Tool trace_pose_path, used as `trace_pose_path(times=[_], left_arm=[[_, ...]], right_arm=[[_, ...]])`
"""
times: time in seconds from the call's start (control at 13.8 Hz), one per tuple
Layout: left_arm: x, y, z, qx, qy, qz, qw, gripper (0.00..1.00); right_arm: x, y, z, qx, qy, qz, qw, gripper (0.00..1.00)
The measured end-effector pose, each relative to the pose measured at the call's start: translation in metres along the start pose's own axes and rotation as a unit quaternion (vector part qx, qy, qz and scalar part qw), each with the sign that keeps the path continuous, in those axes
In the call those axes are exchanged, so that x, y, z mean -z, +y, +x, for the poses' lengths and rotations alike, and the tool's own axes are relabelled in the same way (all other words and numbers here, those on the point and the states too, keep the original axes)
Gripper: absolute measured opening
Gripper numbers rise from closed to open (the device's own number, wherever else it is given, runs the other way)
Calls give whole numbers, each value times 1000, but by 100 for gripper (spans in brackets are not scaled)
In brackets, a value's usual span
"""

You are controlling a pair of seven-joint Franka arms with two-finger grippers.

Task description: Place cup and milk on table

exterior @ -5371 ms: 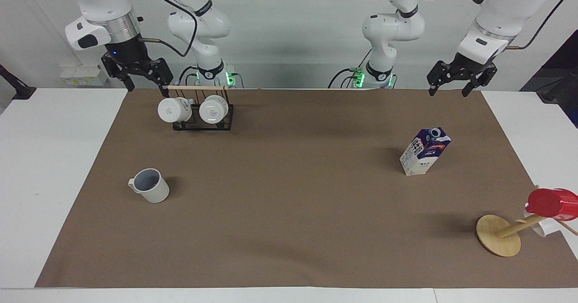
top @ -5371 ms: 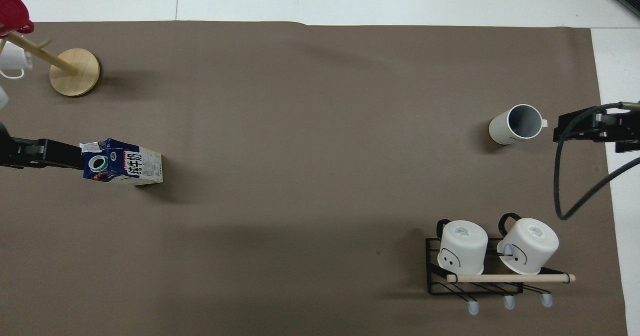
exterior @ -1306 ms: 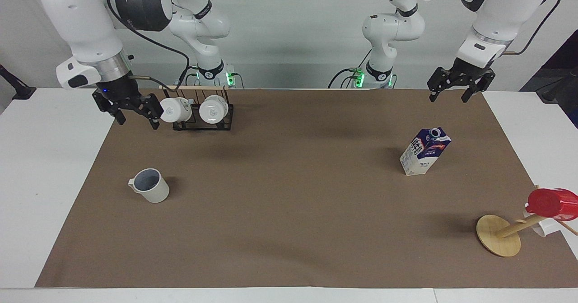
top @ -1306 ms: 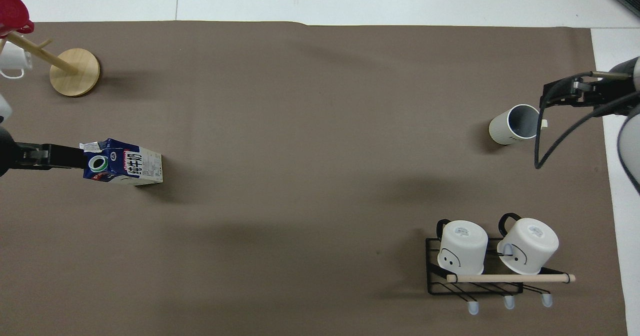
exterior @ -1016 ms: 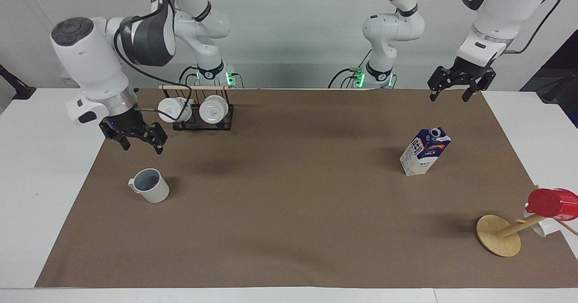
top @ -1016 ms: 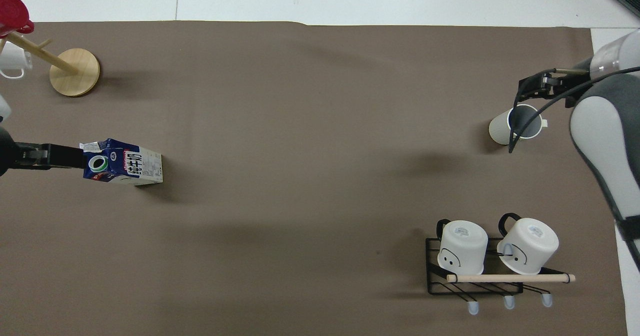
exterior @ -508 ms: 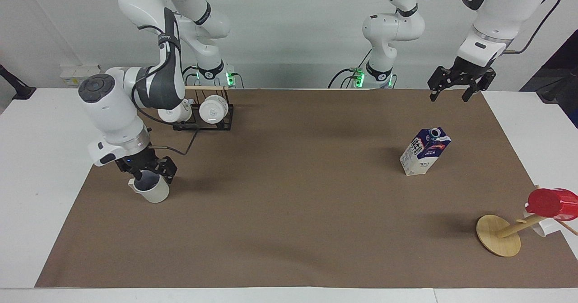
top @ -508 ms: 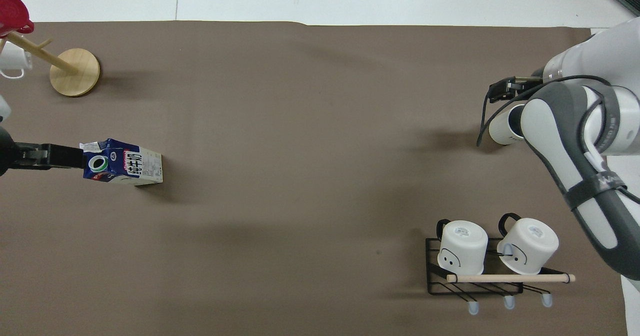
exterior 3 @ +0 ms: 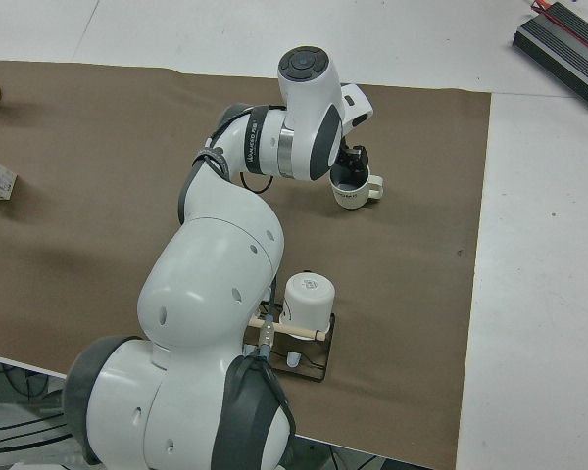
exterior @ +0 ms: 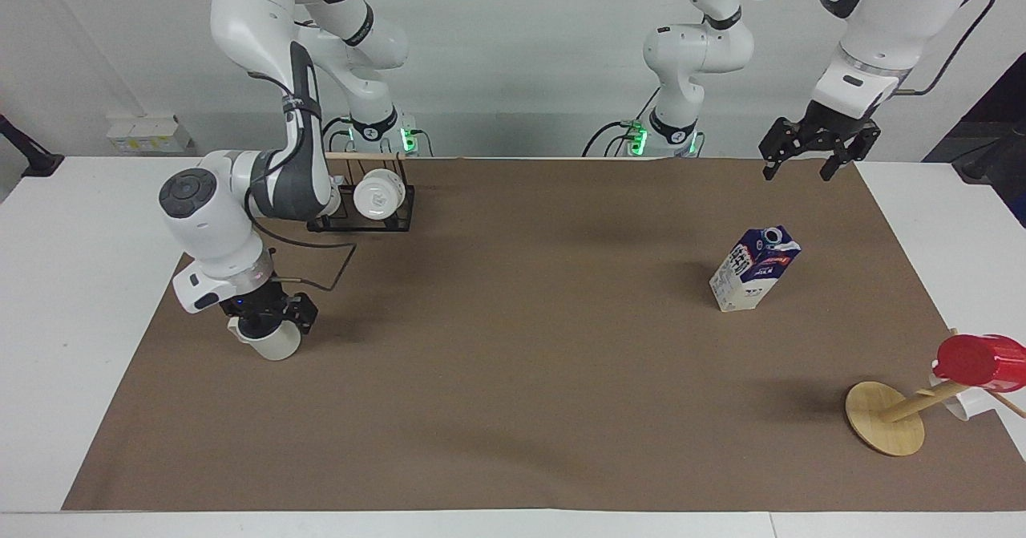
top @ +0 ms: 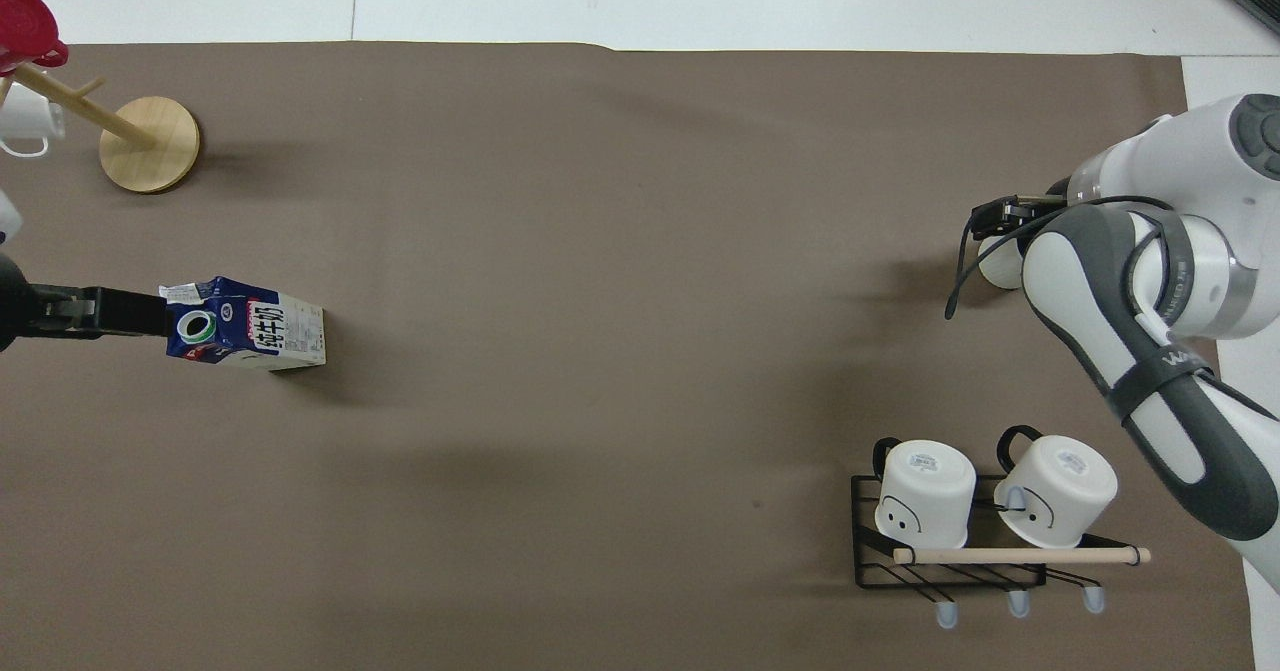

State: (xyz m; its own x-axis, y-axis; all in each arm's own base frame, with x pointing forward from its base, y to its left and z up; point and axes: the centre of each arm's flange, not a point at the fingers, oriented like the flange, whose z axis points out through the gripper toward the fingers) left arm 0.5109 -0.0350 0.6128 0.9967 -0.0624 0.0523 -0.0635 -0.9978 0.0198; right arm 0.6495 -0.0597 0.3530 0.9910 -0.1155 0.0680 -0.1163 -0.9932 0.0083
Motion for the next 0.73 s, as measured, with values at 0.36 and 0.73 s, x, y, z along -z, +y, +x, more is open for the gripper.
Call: trace_pose_path(times=[0.36,0.73], left_arm=[[0,0,0,0,0,0,1000,100],[0,0,0,0,0,0,1000,100]], right_arm=[[-9,-5,-4,7,2,1,1000,79],[-9,-12,-4,12,2,2,1000,23]])
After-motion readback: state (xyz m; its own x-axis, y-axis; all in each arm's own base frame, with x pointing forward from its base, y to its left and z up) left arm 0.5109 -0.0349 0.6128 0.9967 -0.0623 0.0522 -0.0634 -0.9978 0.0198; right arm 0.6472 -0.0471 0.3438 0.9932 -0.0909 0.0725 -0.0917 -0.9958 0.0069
